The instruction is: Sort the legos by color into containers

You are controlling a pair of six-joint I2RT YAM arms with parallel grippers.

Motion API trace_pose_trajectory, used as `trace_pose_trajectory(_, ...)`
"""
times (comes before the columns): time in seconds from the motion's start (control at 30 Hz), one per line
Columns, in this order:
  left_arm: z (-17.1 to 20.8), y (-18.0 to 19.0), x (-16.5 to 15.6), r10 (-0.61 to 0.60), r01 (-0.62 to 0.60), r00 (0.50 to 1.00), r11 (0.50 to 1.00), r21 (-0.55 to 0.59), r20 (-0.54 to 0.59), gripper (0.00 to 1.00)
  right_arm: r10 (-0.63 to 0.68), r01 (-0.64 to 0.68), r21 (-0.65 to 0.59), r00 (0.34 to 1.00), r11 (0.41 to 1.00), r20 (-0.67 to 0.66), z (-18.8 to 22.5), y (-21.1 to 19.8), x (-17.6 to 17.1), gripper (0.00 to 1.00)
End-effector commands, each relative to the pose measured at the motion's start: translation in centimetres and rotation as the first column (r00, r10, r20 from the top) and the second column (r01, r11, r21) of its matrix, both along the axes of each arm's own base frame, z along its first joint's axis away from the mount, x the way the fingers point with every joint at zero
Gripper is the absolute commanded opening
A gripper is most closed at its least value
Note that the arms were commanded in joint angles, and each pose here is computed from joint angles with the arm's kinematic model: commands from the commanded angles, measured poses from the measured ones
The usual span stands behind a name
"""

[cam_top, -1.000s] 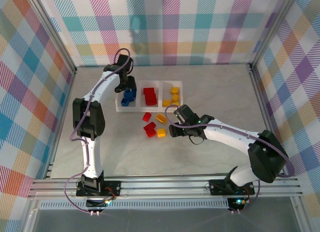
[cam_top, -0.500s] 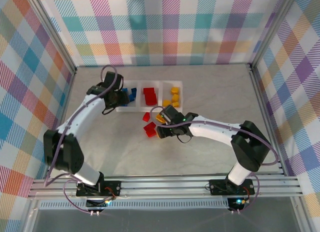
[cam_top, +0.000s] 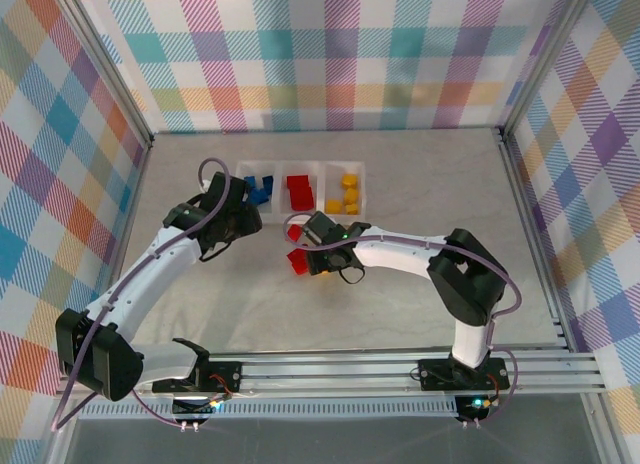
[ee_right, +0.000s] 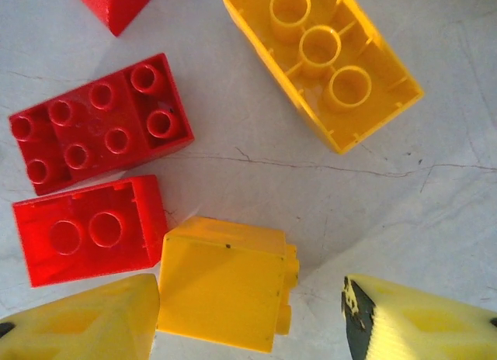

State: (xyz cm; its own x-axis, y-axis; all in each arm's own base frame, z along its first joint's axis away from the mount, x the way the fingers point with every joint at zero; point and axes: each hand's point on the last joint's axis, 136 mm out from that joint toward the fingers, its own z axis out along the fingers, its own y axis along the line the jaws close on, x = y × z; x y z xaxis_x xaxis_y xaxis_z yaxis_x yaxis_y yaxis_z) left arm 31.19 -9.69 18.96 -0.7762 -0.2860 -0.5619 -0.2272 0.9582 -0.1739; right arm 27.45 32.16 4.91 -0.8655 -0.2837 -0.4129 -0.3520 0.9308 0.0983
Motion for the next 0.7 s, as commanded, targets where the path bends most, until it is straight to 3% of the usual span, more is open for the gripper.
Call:
trace_pose_trajectory(0.0,0.3,-0.1,-0.4,0.004,-0.004,1.000,1.000,0.011,-0.001,0.67,-0.012,0.012,-0.006,1.000,1.000,-0.003,0.0,0.4,0.2,0.62)
trace_pose_trajectory(0.4,0.3,-0.5,-0.4,-0.010,0.010,1.000,1.000,0.024,-0.003,0.67,0.018,-0.018,-0.004,0.999,1.000,-0.035,-1.2,1.2,-0.2,0.60)
trace_pose_trajectory(0.67,0.6,-0.4,-0.7,-0.014,0.014,1.000,0.999,0.028,0.001,0.67,0.030,-0.030,-0.022,0.999,0.999,-0.016,-0.7,0.8,-0.1,0.42)
